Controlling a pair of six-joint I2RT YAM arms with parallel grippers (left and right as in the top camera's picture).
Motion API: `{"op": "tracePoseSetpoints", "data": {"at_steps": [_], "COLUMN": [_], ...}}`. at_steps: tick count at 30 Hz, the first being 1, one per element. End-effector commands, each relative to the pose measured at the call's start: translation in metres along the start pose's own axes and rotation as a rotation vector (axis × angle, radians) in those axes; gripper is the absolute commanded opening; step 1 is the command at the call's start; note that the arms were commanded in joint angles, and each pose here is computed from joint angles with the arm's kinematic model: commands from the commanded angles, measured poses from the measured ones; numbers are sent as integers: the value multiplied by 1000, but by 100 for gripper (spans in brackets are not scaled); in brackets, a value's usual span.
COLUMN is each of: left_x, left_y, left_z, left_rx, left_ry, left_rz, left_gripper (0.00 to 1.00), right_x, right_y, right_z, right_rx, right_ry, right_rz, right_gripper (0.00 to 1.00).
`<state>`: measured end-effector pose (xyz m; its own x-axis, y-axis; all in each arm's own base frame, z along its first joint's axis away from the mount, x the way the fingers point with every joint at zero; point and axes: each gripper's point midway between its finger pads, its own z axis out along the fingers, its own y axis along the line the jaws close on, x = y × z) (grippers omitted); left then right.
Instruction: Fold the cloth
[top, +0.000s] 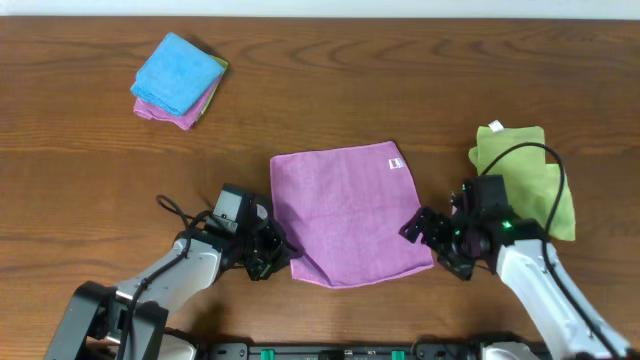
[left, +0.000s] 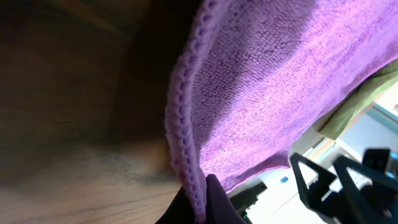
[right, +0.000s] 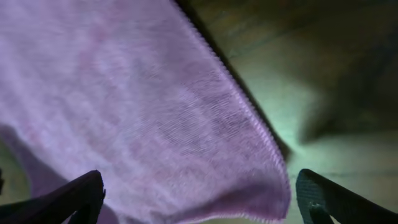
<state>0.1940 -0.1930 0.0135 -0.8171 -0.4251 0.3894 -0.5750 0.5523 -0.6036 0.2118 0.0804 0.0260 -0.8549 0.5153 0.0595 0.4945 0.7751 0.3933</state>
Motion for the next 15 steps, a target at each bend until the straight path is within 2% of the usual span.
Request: {"op": "tracePoseSetpoints", "data": {"at_steps": [1, 5, 9, 11, 12, 14, 15], "left_x": [2, 2, 0, 1, 1, 1, 2], "left_y": [1, -2, -3, -4, -4, -7, -10], "left_z": [1, -3, -5, -6, -6, -6, -7], "left_rx": [4, 29, 45, 51, 54, 61, 74], "left_ry": [17, 35, 38, 45, 47, 48, 52], "left_rz": [34, 46, 44, 45, 45, 50, 60], "left_gripper": [6, 6, 6, 6, 6, 6, 6], "right_x": [-2, 1, 6, 7, 7, 7, 7], "right_y": [-10, -17, -18, -15, -13, -6, -3], "right_z": [10, 21, 28, 30, 31, 31, 31], "right_rx": [41, 72, 73, 55, 43, 8, -9], "right_ry": [16, 58, 101, 114, 118, 127, 130], "right_rz": [33, 86, 111, 111, 110, 104, 98], "right_gripper": [96, 92, 80, 59, 34, 1, 1]}}
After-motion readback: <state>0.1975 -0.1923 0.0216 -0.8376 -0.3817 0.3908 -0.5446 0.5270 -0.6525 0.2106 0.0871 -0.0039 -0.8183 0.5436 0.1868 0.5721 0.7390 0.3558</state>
